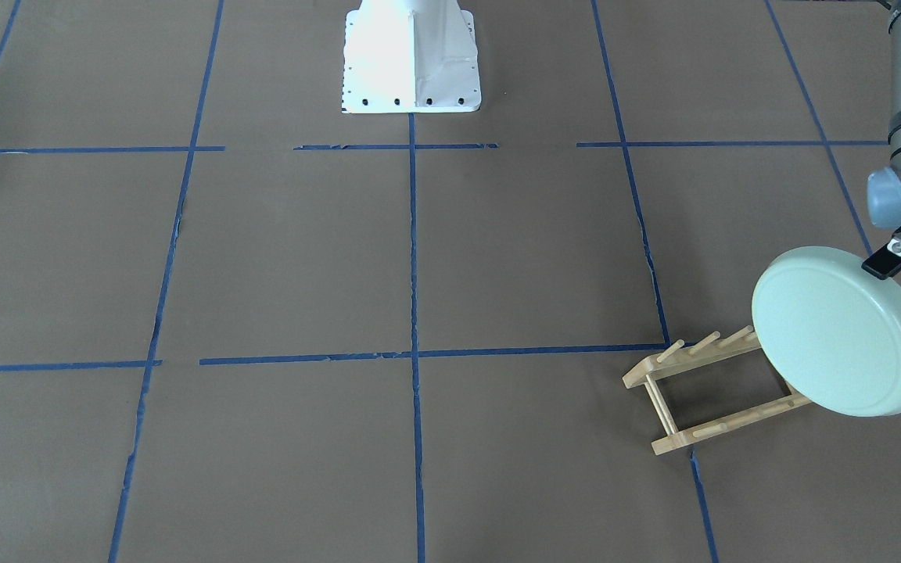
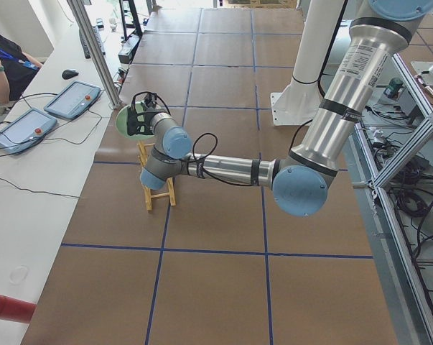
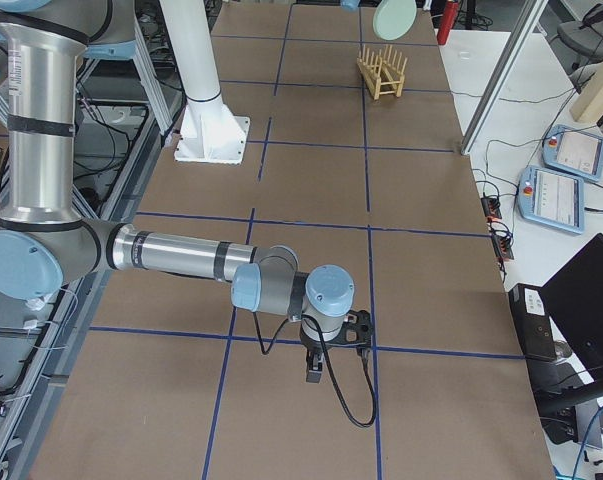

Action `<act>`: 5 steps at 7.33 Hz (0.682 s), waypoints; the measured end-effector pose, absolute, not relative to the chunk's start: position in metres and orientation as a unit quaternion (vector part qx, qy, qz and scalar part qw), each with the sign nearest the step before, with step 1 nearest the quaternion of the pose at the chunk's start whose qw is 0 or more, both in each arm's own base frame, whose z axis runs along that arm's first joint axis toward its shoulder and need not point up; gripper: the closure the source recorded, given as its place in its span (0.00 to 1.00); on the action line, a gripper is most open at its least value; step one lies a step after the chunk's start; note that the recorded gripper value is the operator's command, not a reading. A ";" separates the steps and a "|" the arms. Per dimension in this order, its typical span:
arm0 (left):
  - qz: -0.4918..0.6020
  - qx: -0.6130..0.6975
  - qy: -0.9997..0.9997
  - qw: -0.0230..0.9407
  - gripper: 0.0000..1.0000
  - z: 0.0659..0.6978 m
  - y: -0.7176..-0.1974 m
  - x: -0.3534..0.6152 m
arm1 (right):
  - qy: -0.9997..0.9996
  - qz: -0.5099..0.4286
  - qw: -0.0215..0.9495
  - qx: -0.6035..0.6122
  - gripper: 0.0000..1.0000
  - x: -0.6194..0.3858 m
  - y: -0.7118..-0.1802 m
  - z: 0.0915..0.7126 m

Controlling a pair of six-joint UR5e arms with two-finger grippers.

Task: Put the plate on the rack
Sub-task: 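Lower the upright plate between the rack pegs with the left gripper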

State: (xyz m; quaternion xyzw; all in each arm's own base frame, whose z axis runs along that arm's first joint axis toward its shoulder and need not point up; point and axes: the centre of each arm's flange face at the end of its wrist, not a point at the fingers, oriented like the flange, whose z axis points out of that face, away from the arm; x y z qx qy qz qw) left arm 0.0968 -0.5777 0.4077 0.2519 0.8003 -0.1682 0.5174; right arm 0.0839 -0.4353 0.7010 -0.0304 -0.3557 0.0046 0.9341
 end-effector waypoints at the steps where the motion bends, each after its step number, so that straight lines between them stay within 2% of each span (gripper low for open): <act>1: -0.156 0.264 0.796 0.521 1.00 0.406 -0.580 0.103 | -0.356 0.005 0.934 -0.031 0.00 0.084 -0.435 0.701; 5: -0.143 0.270 0.798 0.520 1.00 0.398 -0.588 0.127 | -0.356 0.005 0.934 -0.031 0.00 0.084 -0.435 0.701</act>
